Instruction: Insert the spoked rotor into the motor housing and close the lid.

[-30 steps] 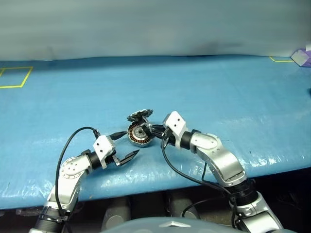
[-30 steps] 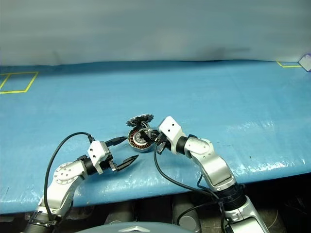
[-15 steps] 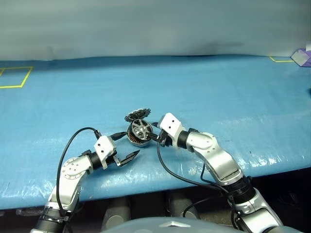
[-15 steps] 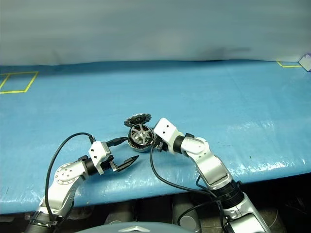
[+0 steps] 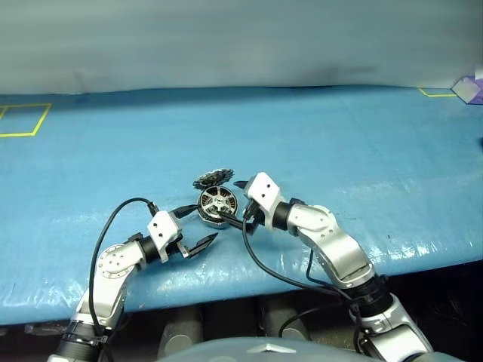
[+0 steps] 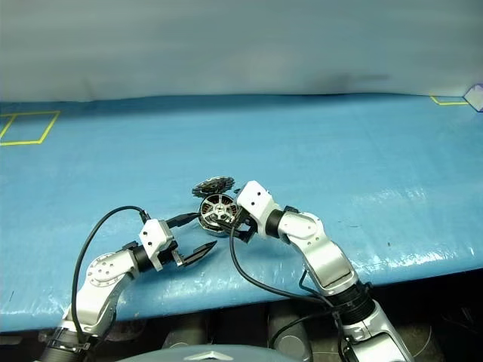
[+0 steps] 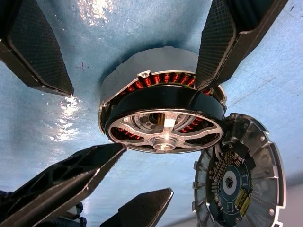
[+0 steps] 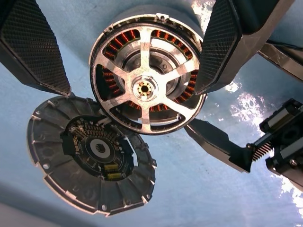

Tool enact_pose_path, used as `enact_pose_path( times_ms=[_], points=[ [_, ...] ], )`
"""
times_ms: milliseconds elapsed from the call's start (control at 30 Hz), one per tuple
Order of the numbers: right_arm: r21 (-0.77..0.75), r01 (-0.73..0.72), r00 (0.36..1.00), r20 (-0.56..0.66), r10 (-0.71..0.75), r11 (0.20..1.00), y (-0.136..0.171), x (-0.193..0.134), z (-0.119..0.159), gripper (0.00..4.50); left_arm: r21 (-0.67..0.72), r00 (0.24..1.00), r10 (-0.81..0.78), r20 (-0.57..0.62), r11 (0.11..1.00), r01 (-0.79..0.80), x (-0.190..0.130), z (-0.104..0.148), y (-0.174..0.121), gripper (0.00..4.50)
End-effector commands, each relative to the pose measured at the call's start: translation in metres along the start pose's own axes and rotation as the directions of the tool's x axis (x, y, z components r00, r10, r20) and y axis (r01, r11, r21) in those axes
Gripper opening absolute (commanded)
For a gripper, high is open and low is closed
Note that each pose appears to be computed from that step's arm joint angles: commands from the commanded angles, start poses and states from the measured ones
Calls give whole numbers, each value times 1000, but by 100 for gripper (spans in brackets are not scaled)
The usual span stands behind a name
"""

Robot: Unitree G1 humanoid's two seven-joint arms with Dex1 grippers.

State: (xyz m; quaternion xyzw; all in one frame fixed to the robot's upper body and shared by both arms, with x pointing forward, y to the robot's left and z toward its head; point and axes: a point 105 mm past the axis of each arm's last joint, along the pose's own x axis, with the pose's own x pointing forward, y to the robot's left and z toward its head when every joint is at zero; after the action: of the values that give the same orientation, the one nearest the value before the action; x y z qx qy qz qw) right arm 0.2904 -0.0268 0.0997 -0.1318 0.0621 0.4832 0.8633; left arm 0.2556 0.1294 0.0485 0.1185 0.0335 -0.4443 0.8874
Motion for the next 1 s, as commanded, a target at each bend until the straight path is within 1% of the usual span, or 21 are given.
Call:
enact_pose_path(
  times_ms=[33,100,200,300,367,500,700,767,867,967,1000],
  points=[
    [42,-1,997,71,-2,999,0,-1,13,448,14,1000,-9,-1,1000,9,1,-1,-1,447],
    [88,-4,998,70,-2,996,-2,2,9,448,17,1000,-8,-2,1000,8,1,-1,0,447],
    [113,-10,998,60,4,994,-2,7,4,448,19,1000,-5,-3,1000,5,1,-1,0,447],
    [106,-22,999,49,17,994,1,14,1,390,23,1000,-1,-6,1000,1,1,-1,1,447],
    [102,-31,999,48,26,994,2,18,1,319,26,1000,3,-8,1000,-3,1,-2,2,447],
    [100,-30,998,52,25,995,2,24,2,195,28,1000,9,-12,1000,-9,0,-3,2,447],
    [102,-38,998,50,33,994,5,27,0,195,26,1000,15,-20,1000,-14,-2,-5,2,447],
    [94,-35,999,28,32,995,5,29,-5,195,26,1000,17,-22,1000,-16,-2,-5,2,447],
    [81,-30,999,-9,31,996,5,32,-14,140,26,1000,18,-24,1000,-18,-2,-6,2,447],
    [83,-10,999,-44,13,997,3,34,-22,45,26,1000,19,-25,999,-18,-2,-6,1,447],
    [79,-1,998,-55,5,997,2,35,-25,37,25,1000,20,-25,1000,-19,-2,-7,1,447]
  ],
)
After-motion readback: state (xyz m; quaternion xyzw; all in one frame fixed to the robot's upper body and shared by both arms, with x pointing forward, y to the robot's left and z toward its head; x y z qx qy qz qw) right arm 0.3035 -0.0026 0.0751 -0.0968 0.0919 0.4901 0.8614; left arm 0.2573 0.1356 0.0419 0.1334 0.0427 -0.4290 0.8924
